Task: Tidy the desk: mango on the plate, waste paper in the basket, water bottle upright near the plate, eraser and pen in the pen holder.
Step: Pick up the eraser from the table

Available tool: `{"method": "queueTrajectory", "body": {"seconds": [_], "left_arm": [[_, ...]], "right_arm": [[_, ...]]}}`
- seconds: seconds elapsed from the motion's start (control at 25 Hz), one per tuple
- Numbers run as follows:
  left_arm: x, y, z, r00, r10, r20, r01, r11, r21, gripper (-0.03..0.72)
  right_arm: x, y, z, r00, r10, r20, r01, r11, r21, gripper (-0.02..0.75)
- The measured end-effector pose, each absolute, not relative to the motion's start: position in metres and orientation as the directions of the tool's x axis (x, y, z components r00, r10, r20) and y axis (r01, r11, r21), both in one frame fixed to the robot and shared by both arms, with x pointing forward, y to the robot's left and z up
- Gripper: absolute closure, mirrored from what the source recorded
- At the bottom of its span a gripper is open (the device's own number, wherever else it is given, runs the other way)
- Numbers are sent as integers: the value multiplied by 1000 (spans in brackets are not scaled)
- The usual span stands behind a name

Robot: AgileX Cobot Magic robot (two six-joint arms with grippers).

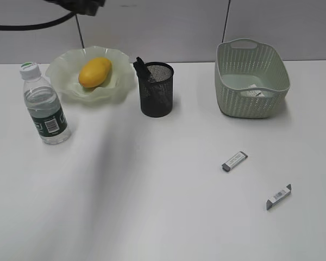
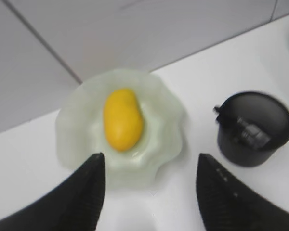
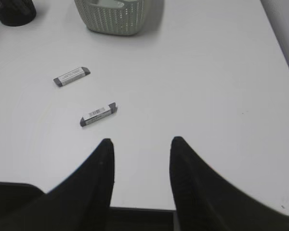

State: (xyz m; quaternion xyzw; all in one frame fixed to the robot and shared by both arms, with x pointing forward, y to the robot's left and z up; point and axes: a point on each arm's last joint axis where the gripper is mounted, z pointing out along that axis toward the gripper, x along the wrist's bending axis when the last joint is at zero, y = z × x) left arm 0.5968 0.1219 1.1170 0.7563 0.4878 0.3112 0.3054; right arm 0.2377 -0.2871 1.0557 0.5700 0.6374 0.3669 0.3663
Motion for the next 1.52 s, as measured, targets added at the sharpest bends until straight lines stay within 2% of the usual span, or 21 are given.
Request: {"method": "queueTrajectory", "body": {"seconds": [0.12, 0.28, 0.4, 0.64, 0.88, 1.08, 1.24, 1.4, 1.52], "left_arm": [[585, 153, 1125, 292, 936, 197, 658, -346, 669, 231], [570, 198, 1132, 270, 955, 125, 797, -294, 527, 231], [559, 235, 1141, 227, 970, 83, 852, -239, 465, 231], [524, 289, 1166, 87, 994, 73, 861, -112, 496, 234], [465, 295, 1170, 65, 997, 42, 828, -78, 555, 235], [418, 294, 1155, 72, 997, 10, 825, -65, 562, 239], [381, 295, 1138, 73, 997, 4, 825, -63, 561, 239], [336, 295, 1118, 78, 997, -12, 812, -57, 581, 239], [310, 294, 1102, 86, 996, -34, 798, -48, 601, 239]], "right_arm": [[252, -286, 1063, -99, 995, -1, 525, 53, 849, 379], [279, -286, 1080, -107, 993, 45, 607, 29, 795, 287], [303, -288, 1099, -89, 993, 73, 629, -1, 777, 273], [368, -285, 1129, -98, 985, 145, 736, -27, 676, 268], [440, -269, 1146, -171, 971, 166, 831, 52, 554, 268], [489, -235, 1135, -275, 953, 129, 867, 188, 461, 268], [507, -201, 1107, -431, 900, 56, 851, 386, 357, 268], [516, -180, 1078, -704, 710, 9, 690, 681, 243, 268], [523, -175, 1062, -815, 580, 12, 570, 796, 206, 268]]}}
